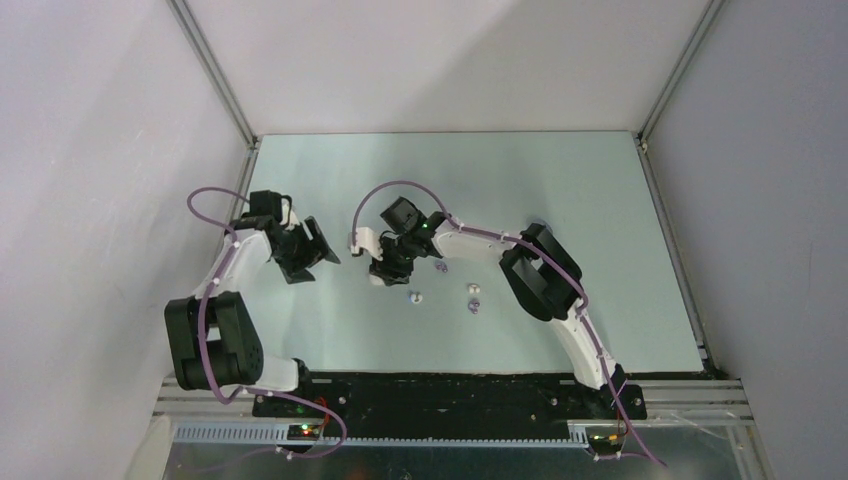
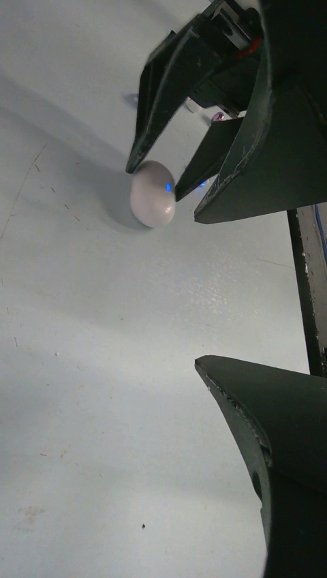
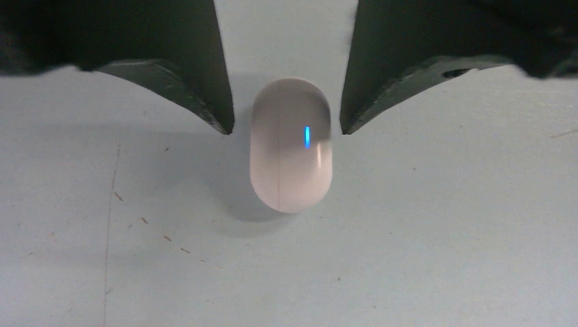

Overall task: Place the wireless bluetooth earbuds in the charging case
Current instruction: Pick up the charging case from the center of the board, then pass from the right arm to the left

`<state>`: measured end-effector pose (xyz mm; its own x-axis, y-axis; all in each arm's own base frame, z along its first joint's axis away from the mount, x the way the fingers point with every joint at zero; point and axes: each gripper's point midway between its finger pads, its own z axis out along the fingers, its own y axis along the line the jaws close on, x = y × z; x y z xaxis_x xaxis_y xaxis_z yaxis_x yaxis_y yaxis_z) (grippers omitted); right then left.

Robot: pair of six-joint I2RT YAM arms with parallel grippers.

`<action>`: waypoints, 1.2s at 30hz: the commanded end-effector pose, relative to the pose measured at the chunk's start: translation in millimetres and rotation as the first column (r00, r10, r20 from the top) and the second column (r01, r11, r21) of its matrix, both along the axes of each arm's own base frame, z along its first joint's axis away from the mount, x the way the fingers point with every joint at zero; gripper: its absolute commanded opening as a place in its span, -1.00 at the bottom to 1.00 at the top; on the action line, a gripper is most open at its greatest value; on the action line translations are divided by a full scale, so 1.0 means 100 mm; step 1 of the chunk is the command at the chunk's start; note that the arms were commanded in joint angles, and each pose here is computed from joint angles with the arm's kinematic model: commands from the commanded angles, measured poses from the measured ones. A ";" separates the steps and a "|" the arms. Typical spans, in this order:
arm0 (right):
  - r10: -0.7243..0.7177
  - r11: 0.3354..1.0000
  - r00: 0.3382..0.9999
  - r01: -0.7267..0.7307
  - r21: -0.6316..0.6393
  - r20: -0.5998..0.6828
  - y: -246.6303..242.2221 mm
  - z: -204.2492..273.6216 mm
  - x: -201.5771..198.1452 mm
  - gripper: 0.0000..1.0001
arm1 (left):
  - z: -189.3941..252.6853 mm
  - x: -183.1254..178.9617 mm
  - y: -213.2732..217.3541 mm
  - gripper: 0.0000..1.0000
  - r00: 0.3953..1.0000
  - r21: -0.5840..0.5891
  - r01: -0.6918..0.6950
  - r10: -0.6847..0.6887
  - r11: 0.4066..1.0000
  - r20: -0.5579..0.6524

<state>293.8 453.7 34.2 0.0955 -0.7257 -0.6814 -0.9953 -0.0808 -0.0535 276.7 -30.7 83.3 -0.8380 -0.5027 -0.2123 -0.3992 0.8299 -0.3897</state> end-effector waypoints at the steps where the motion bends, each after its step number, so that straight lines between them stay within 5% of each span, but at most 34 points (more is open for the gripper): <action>1: 0.005 1.000 0.999 -0.006 0.025 0.042 0.08 0.08 0.11 -0.05 | 0.10 0.09 -0.02 0.52 0.999 -0.019 0.005 -0.004 1.000 0.045; 6: -0.030 0.995 0.998 0.024 0.098 0.062 0.02 0.56 0.28 -0.41 | 0.21 0.37 -0.15 0.52 0.992 -0.107 0.034 -0.020 0.994 0.126; 11: -0.108 0.966 0.980 0.064 0.249 0.167 -0.18 1.45 0.53 -0.42 | 0.91 0.98 -0.48 0.53 0.863 -0.203 0.208 -0.081 0.957 0.499; 16: -0.216 0.918 0.908 0.064 0.392 0.359 -0.59 2.49 0.77 -0.41 | 2.03 1.26 -0.93 0.54 0.504 -0.083 0.490 -0.204 0.868 0.840; 22: -0.317 0.879 0.787 0.035 0.475 0.529 -1.03 3.17 1.00 -0.40 | 2.87 1.18 -1.55 0.54 0.121 0.119 0.698 -0.279 0.707 0.953; 29: -0.333 0.882 0.645 -0.046 0.470 0.688 -1.18 3.42 1.16 -0.38 | 3.09 1.14 -1.97 0.43 -0.005 0.182 0.818 -0.310 0.545 0.951; 36: -0.373 0.859 0.584 -0.075 0.506 0.721 -1.21 3.62 1.37 -0.37 | 3.14 1.34 -2.03 0.29 -0.006 0.215 0.813 -0.362 0.542 0.932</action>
